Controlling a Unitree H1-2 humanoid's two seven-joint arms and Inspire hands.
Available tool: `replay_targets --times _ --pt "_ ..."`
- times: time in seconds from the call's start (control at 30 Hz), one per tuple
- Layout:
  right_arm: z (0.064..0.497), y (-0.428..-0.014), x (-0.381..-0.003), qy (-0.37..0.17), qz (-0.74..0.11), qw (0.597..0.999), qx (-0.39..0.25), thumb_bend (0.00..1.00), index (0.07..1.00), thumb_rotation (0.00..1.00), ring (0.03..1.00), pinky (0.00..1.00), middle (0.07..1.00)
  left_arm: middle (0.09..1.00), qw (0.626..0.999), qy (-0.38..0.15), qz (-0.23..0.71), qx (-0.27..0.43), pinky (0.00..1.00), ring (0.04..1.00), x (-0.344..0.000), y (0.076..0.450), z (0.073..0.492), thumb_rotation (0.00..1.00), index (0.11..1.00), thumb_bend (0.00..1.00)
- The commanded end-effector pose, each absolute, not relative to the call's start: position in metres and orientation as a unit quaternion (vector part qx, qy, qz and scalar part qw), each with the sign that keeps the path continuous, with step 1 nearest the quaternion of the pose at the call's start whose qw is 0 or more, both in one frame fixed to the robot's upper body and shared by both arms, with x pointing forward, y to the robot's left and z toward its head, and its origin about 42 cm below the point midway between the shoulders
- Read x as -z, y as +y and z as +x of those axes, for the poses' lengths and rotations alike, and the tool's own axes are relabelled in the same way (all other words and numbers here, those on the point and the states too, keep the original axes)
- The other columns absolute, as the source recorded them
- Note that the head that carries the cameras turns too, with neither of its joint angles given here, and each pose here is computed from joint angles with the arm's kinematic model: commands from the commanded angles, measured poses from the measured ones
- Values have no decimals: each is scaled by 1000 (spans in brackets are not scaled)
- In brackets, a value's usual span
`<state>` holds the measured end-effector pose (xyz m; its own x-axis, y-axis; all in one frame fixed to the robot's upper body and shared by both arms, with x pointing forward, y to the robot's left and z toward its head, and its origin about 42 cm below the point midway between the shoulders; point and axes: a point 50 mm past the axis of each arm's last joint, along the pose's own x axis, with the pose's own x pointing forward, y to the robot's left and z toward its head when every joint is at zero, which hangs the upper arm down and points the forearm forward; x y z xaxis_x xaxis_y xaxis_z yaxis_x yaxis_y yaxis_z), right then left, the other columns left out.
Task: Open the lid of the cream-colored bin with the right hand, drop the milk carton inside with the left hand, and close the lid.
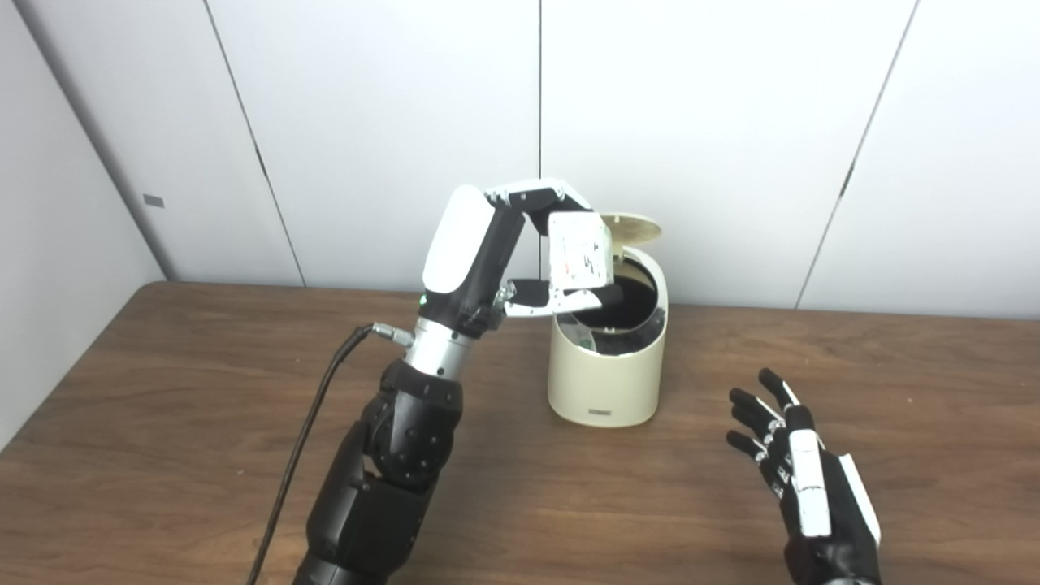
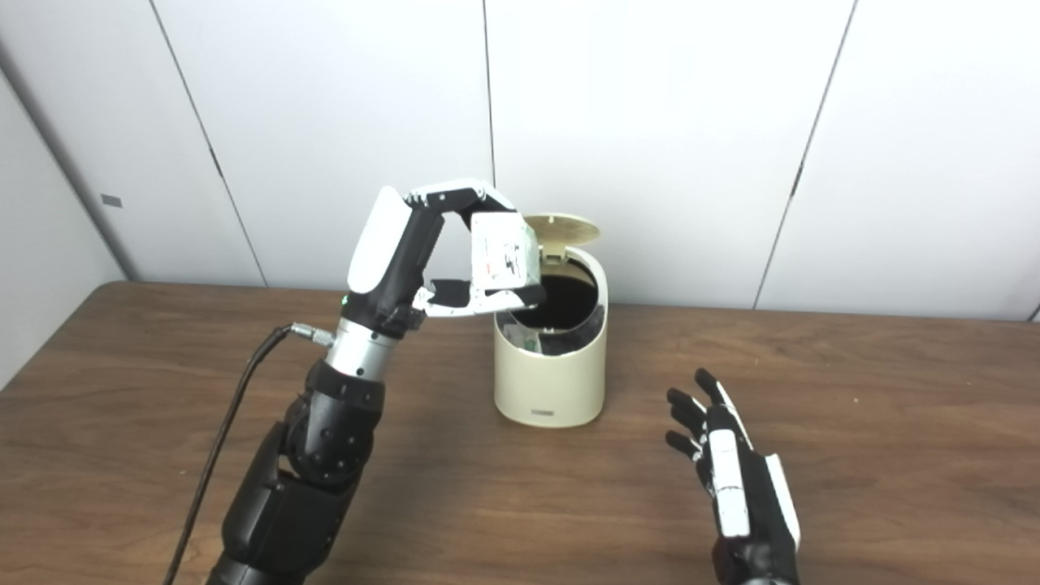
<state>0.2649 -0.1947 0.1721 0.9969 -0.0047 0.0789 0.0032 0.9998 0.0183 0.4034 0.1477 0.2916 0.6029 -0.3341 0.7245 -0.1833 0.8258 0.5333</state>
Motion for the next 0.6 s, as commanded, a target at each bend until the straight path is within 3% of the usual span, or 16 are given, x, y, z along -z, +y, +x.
replay_targets --times 0.0,0.57 --pt "269 -191 -188 -73 17 997 -3 520 944 1000 883 808 853 495 818 -506 273 35 396 440 -323 137 407 0 475 480" --pt "266 -190 -189 -67 15 998 0 539 945 993 861 787 845 500 791 -536 294 38 401 445 -309 122 423 0 472 480"
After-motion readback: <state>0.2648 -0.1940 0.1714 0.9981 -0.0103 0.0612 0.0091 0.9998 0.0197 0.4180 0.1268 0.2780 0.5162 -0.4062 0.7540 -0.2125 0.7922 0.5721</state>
